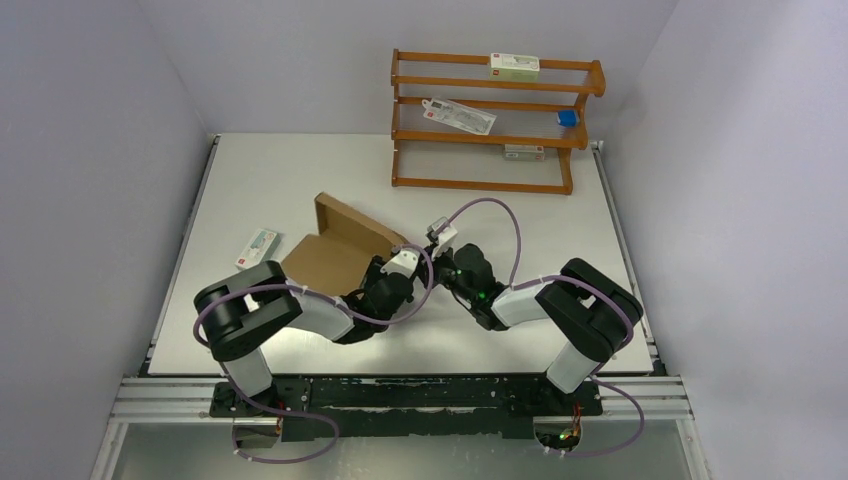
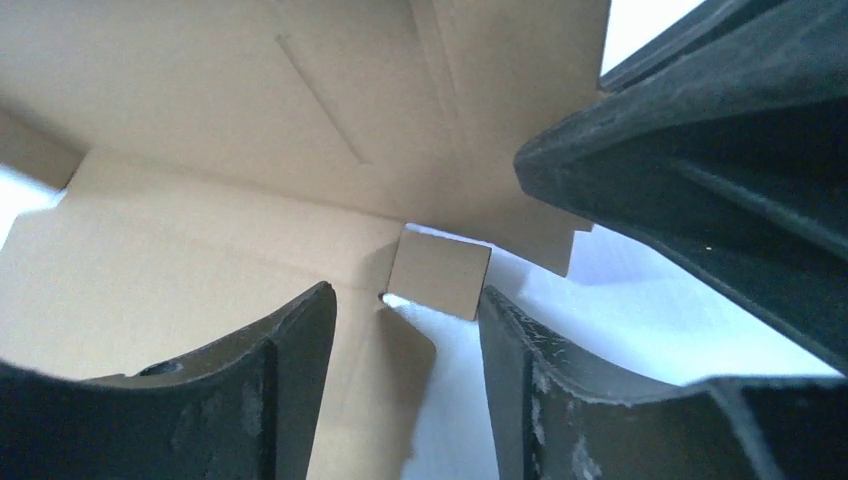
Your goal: Fold the paper box
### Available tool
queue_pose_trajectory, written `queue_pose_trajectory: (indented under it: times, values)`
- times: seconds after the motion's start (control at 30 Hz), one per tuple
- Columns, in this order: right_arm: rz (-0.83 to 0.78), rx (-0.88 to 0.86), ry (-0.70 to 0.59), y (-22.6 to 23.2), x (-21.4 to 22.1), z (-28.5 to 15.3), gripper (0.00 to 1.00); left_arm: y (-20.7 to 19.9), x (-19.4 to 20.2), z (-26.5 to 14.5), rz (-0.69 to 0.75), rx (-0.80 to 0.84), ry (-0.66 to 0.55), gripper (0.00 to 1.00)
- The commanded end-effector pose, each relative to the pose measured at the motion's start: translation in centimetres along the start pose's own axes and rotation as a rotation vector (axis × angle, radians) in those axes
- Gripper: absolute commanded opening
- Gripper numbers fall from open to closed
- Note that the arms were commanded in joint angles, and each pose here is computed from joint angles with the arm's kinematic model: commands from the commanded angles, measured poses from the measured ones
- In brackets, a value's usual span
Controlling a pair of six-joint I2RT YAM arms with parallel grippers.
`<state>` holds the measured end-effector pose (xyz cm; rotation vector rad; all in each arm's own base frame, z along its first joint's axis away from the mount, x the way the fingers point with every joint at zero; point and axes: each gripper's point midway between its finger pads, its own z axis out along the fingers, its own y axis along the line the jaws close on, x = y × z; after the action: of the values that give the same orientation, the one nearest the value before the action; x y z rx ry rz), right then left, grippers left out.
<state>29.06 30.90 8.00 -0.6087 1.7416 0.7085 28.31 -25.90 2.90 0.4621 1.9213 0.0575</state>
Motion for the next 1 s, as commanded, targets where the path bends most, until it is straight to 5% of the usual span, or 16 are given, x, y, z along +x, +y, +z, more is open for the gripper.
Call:
queue_pose_trajectory:
  times: [0.0, 0.27, 0.97]
  values:
    - [-0.010, -0.035, -0.017, 0.9, -0.7, 0.4, 0.00, 1.2, -2.2, -0.1, 0.018, -0.093, -0.053, 0.55]
    - [-0.028, -0.040, -0.003, 0.9, -0.4, 0.3, 0.00, 1.6, -3.2, -0.6, -0.046, -0.074, -0.079, 0.34]
    - [-0.077, -0.066, 0.027, 1.4, -0.1, 0.7, 0.00, 3.2, -0.8, 0.9, -0.315, 0.073, 0.035, 0.36]
